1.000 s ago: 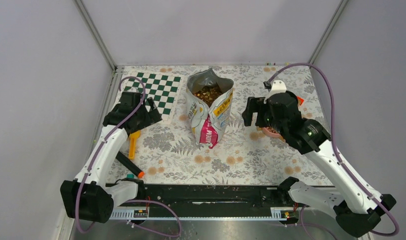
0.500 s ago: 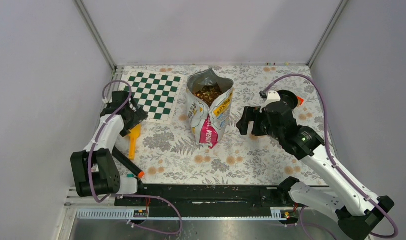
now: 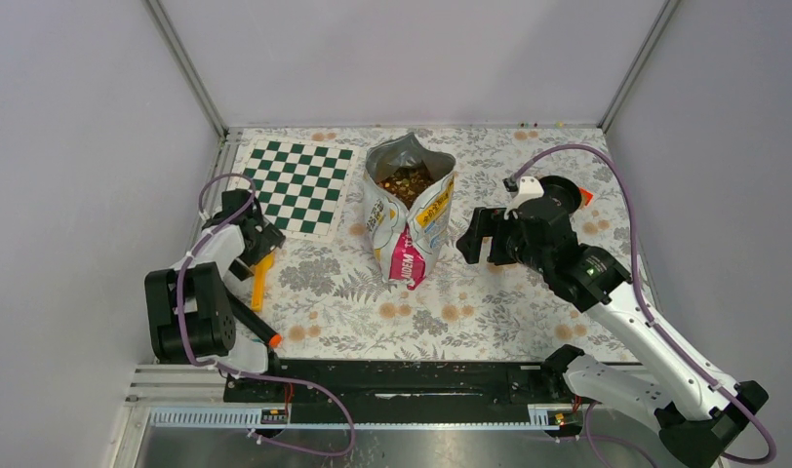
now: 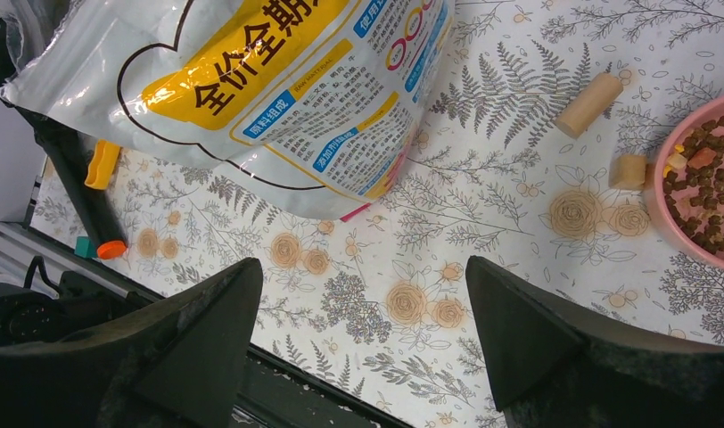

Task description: Serve the pet food

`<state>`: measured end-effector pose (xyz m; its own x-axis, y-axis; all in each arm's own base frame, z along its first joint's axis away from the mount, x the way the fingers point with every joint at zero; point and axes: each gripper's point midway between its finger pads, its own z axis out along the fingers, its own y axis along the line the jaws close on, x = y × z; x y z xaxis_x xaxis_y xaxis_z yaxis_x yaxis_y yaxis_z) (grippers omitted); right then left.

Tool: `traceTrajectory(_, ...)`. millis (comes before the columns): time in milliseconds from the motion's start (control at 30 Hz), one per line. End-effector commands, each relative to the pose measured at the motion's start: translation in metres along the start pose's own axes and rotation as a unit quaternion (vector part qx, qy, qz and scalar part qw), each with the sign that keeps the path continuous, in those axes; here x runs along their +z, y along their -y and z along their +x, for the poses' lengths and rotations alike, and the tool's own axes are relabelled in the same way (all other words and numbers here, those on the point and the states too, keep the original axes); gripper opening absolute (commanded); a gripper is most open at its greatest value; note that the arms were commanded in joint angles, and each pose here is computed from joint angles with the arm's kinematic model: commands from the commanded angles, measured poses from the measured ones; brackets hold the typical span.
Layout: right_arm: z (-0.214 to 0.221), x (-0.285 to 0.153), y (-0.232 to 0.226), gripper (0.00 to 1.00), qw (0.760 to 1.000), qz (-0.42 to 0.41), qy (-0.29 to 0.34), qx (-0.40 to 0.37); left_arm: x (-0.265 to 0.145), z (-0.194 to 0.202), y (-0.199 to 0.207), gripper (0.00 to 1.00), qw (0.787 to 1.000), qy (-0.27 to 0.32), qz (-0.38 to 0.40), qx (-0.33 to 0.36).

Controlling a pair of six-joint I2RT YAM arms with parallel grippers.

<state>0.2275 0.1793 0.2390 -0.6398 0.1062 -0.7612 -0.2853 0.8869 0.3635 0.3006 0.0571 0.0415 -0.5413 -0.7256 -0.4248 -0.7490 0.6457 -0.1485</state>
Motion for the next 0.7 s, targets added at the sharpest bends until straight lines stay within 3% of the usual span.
traceTrajectory(0, -0.009, -0.001, -0.003, 0.93, 1.000, -0.010, 0.023, 0.002, 0.009, -0.009, 0.013, 0.99, 0.999, 0.019, 0.027, -0.011)
traceTrajectory(233, -0.008, -0.003, 0.001, 0.93, 1.000, -0.004, 0.026, -0.004, 0.011, 0.020, 0.026, 0.90, 0.996, -0.017, 0.080, -0.046)
traceTrajectory(433, -0.006, 0.000, 0.002, 0.93, 1.000, -0.001, 0.023, -0.008, 0.005, 0.045, 0.011, 0.84, 0.999, -0.003, 0.038, -0.025)
traceTrajectory(667, -0.004, 0.002, 0.004, 0.93, 1.000, 0.003, 0.019, -0.007, 0.000, 0.052, -0.016, 0.69, 0.998, 0.016, -0.047, 0.032)
